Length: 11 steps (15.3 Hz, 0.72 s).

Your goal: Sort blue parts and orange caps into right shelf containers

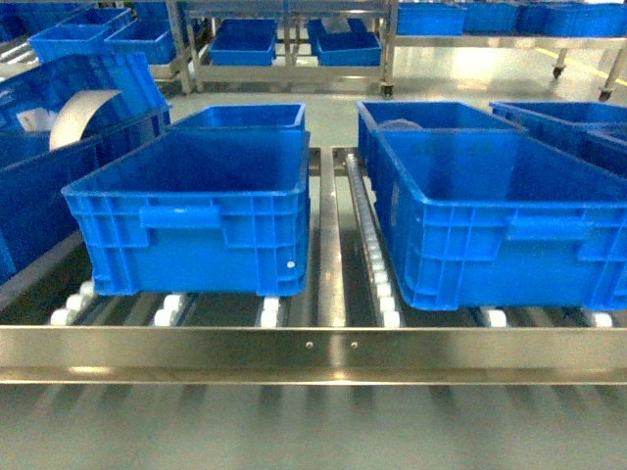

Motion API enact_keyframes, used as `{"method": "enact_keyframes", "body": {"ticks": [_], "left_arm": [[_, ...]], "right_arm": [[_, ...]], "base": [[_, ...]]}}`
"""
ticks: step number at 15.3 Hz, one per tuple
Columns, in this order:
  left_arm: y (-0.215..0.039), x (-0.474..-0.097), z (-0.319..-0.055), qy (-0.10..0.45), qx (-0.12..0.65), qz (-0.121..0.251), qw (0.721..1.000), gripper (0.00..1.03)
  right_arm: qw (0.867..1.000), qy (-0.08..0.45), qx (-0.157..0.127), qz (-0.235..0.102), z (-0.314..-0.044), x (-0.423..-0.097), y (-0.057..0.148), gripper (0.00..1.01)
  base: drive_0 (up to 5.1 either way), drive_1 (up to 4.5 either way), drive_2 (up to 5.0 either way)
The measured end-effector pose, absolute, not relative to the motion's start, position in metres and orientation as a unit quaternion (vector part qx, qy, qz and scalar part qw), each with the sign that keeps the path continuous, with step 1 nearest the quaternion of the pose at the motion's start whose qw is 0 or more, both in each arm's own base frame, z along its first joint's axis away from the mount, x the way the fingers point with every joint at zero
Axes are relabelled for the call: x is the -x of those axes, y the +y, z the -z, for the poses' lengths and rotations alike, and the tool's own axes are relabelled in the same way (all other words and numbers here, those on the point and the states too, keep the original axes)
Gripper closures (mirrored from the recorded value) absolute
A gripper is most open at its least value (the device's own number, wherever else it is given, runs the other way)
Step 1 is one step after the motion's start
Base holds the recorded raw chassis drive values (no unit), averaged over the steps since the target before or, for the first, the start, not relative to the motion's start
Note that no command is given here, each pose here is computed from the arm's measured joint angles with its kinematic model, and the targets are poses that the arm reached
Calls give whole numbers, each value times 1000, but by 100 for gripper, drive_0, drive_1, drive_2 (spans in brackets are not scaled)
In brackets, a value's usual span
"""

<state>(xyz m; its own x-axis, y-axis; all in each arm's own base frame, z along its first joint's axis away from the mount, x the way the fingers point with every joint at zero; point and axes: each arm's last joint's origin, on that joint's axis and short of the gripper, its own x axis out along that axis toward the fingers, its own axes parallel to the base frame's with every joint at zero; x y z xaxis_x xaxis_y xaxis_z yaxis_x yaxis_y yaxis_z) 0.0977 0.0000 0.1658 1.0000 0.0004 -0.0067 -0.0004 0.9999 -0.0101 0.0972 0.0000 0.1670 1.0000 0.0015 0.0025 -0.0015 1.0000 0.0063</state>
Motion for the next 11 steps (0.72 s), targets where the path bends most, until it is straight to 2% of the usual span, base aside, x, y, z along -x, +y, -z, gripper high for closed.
{"method": "enact_keyframes", "body": {"ticks": [11], "left_arm": [[0, -98, -166, 4, 5, 0, 1000, 62]], "right_arm": [[1000, -1, -3, 0, -167, -97, 0, 58]], "base": [[0, 0, 0]]}}
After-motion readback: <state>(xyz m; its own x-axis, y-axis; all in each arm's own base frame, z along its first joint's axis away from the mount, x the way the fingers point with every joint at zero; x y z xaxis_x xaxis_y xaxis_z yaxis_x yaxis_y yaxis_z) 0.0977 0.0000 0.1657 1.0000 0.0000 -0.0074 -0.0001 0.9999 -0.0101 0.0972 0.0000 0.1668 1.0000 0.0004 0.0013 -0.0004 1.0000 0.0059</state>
